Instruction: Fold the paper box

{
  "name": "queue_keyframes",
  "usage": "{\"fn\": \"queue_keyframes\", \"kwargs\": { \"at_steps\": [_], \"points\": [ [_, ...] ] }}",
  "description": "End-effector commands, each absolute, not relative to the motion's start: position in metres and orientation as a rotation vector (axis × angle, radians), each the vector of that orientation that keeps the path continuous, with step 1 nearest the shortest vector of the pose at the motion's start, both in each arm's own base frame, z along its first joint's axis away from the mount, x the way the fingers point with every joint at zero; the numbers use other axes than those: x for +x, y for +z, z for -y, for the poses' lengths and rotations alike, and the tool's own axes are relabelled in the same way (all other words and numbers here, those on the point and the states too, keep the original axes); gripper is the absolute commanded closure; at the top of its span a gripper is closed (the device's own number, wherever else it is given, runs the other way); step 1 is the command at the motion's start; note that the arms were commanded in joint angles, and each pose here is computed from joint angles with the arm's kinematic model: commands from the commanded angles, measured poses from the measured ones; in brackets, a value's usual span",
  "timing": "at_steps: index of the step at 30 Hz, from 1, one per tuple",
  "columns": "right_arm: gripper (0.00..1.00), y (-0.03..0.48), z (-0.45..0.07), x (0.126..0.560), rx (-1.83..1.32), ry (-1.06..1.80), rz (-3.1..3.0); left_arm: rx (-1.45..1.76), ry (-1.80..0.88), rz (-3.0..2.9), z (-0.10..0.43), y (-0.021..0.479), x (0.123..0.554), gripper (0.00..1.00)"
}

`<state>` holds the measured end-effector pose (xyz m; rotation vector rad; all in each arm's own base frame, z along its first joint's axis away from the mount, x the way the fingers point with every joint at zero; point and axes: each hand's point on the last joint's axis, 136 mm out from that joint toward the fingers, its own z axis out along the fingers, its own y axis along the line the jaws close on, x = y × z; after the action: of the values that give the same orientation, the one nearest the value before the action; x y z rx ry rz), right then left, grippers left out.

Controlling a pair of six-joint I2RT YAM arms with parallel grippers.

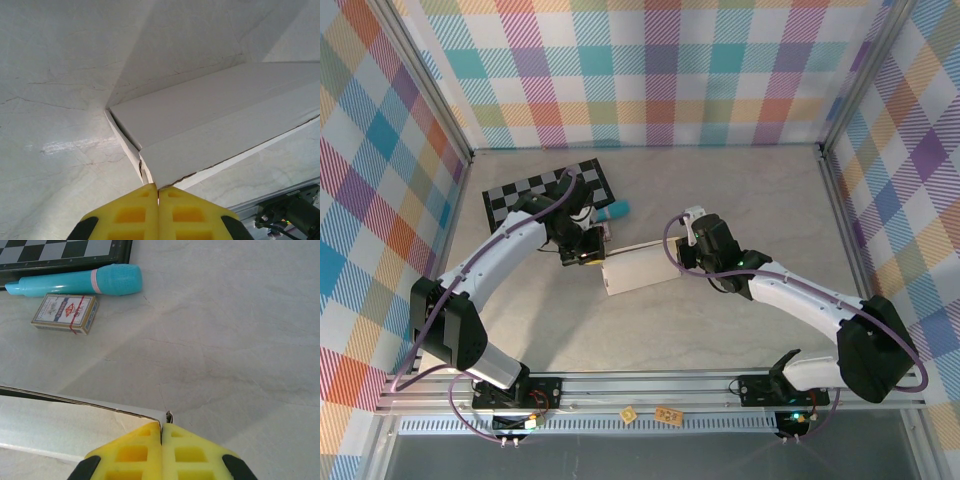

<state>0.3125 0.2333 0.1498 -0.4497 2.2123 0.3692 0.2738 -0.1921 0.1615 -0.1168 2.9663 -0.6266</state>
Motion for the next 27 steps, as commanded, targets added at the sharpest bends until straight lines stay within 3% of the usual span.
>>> {"fn": "queue_keyframes", "kwargs": {
  "at_steps": [1,13,27],
  "points": [
    [1.0,0.092,-0.22,0.279,-0.526,0.3,-2.436,-0.131,-0.737,-2.963,0.203,0.159,0.271,1.0],
    [1.0,0.09,-0.218,0.278,-0.533,0.297,-2.43,-0.131,-0.754,-2.929,0.2,0.139,0.263,1.0],
    [1.0,0.093,-0.215,0.274,-0.552,0.297,-2.419,-0.033,-0.572,-2.971,0.19,0.114,0.242,1.0]
  ]
}}
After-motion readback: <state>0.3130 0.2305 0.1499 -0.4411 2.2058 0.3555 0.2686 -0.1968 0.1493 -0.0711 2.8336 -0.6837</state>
